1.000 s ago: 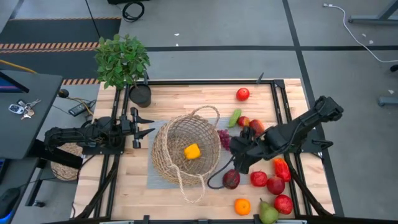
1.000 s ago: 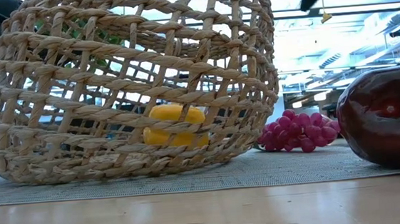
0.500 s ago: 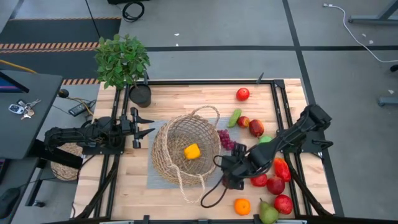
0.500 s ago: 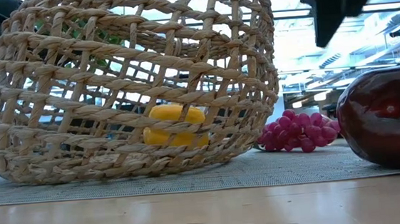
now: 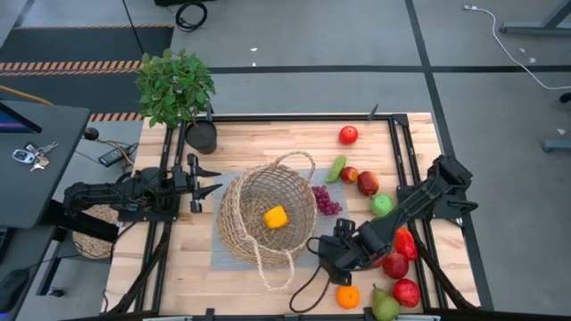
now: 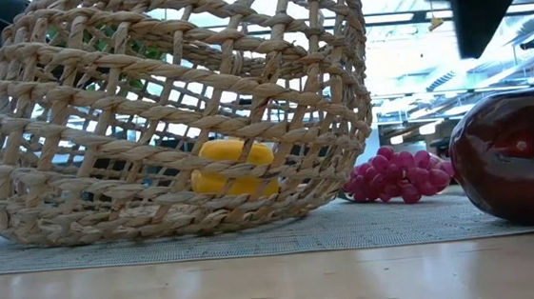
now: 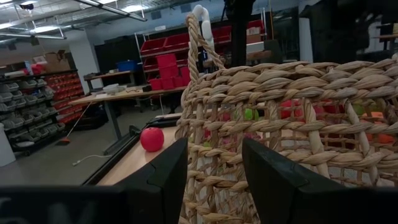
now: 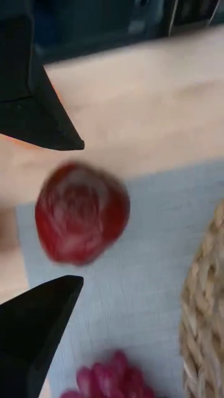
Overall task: Build produce basket
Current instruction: Put the orange in the basket
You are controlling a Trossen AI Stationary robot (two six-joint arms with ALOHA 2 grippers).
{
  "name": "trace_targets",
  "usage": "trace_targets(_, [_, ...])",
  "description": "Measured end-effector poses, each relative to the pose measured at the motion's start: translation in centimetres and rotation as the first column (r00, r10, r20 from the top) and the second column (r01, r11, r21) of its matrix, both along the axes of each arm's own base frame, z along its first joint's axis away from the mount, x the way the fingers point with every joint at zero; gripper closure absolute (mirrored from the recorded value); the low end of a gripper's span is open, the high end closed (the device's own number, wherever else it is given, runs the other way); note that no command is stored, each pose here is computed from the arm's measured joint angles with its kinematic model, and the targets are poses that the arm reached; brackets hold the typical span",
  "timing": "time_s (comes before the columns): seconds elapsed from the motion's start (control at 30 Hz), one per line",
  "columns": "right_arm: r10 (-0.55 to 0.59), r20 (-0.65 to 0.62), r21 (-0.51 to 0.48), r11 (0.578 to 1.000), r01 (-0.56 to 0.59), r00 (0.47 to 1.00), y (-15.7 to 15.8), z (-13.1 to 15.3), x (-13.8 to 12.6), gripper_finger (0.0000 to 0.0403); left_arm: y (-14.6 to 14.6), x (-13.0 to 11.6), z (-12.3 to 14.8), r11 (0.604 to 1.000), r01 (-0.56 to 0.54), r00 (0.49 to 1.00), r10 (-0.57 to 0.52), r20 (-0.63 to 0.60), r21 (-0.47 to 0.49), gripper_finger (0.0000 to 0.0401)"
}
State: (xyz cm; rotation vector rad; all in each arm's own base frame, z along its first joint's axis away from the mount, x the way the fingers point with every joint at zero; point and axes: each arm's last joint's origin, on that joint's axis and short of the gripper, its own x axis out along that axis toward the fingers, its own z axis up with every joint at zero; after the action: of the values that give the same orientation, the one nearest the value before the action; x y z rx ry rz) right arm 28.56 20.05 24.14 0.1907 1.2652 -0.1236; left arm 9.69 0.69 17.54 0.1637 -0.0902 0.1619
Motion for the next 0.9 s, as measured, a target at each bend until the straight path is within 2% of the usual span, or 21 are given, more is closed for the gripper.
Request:
trace_targets(0.2, [-0.01, 0.111, 0.089, 0.996, 0.0, 0.994, 3.8, 0.6, -1.3, 0.0055, 0.0, 0.0, 0.0, 1.0, 0.0, 1.0, 0.0, -0.001, 0.0, 0.0241])
trace_targets(0.4, [-0.028, 0.159, 0.074, 0.997, 0.017, 0.987, 6.5, 0.2, -3.3, 0.0055, 0.0, 0.0, 0.0, 1.0, 0.0, 1.0, 0.0, 0.0, 0.0, 0.0241])
trace_targets(0.6, [0.003, 0.08, 0.057, 0.998, -0.008, 0.997, 9.3, -2.3, -3.3, 0.0055, 0.0, 0.0, 0.0, 1.0, 0.0, 1.0, 0.0, -0.002, 0.0, 0.0241])
trace_targets(0.9, [0.09, -0.092, -0.06, 0.994, -0.096, 0.992, 11.9, -4.4, -2.1, 0.0055, 0.0, 0.0, 0.0, 1.0, 0.0, 1.0, 0.0, 0.0, 0.0, 0.0241])
